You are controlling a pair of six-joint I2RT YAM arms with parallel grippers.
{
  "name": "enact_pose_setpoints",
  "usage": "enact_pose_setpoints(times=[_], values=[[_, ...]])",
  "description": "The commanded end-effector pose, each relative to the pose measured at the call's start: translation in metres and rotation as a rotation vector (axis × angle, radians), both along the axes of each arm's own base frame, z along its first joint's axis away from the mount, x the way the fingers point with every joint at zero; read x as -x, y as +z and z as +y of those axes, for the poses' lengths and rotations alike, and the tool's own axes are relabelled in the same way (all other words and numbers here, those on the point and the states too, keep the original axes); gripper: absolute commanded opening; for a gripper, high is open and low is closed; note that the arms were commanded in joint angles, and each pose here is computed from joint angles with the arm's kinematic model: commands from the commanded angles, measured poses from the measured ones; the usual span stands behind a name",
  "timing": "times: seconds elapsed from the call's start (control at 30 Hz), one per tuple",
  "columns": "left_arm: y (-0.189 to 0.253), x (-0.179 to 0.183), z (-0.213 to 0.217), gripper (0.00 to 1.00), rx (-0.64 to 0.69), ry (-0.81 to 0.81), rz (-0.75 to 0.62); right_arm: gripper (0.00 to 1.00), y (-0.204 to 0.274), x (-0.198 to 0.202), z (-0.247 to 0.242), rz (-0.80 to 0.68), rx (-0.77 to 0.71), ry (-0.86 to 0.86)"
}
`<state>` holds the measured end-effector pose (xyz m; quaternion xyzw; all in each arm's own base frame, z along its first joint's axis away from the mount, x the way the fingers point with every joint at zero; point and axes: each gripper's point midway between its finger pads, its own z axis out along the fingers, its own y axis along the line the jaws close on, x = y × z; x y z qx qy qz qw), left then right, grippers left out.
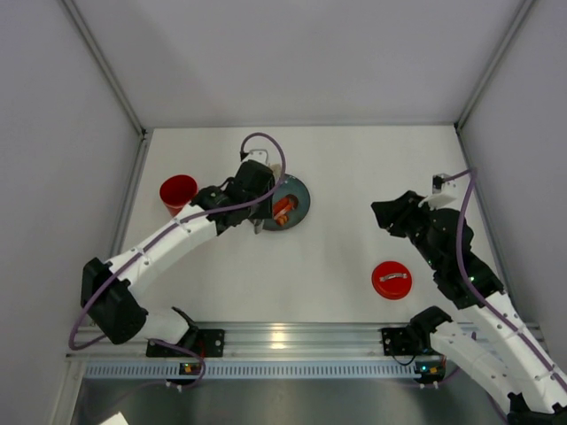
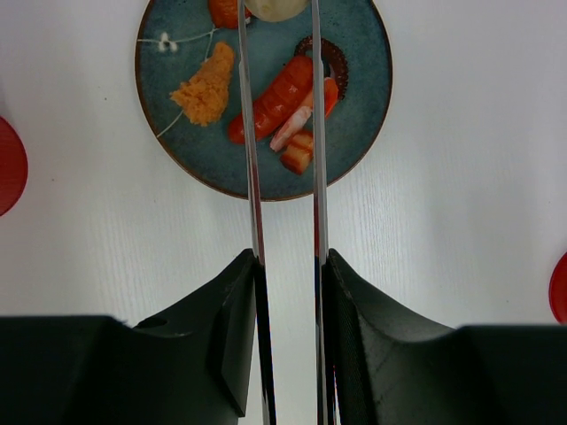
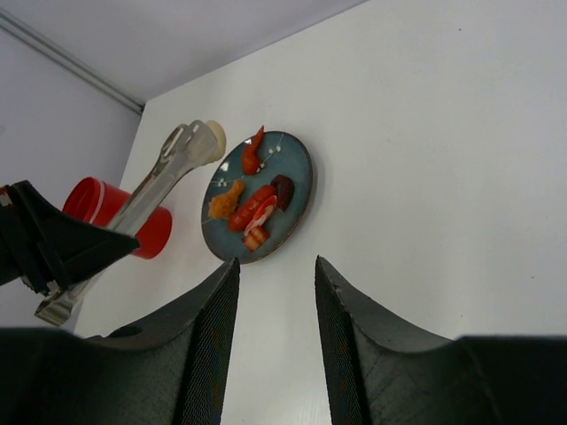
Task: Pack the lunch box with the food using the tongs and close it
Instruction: Pick up the fake food from the plate, then place the fake food in the packing box.
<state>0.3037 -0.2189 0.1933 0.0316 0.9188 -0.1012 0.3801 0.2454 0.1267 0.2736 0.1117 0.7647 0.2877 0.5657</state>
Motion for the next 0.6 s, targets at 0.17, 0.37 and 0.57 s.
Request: enact_pose_setpoints(times=[0.17,0.37,0.57], values=[[0.048,0.010,0.022,0.38,0.023,0.030,-0.092,0.39,0.000,-0.001,0.008,-0.009,-0.010,0.028],[0.073,0.025,0.045,0.39,0.043,0.084,-0.146,0.38,0.000,-0.002,0.011,-0.008,-0.011,0.037],[0.092,0.045,0.082,0.41,0.029,0.177,-0.186,0.38,0.000,-0.005,0.016,-0.007,-0.018,0.055]])
